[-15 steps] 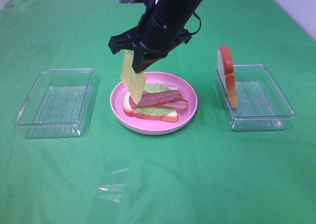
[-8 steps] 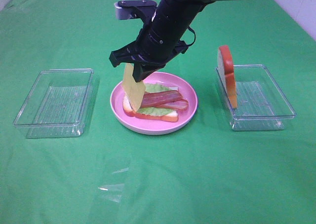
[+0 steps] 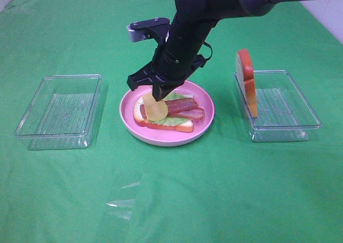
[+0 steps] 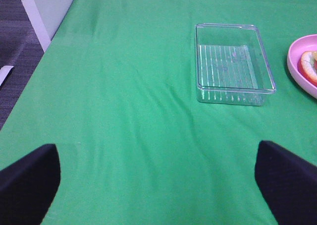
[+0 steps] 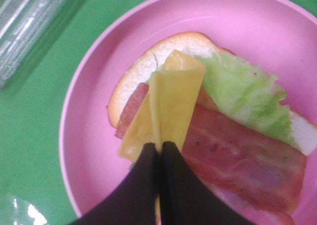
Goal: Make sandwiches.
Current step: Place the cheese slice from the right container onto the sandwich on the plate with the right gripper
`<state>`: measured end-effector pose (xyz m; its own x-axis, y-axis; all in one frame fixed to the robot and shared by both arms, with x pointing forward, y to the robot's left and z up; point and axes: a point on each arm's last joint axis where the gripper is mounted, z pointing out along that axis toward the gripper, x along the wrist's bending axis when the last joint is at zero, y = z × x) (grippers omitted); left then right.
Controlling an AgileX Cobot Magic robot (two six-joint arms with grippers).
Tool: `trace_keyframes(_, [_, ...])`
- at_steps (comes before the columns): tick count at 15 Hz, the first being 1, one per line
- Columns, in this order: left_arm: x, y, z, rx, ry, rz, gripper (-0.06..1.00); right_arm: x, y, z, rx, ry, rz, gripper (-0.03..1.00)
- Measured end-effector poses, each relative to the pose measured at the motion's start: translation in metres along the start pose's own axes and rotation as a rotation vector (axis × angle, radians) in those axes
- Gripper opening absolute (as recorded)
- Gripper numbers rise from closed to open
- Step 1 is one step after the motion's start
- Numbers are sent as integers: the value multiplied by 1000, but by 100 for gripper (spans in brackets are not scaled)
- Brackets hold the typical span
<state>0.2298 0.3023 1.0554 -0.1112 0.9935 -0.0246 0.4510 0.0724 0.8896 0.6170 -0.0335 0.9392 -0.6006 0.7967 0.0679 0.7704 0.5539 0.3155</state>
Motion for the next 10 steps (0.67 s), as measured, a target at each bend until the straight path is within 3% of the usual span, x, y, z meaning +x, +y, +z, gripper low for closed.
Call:
trace_keyframes(3, [0, 0, 0, 0, 0, 0, 99, -7, -1, 2, 8, -74, 11, 3])
trace_keyframes(10, [0, 0, 0, 0, 0, 0, 99, -8, -1, 2, 11, -86, 29, 3])
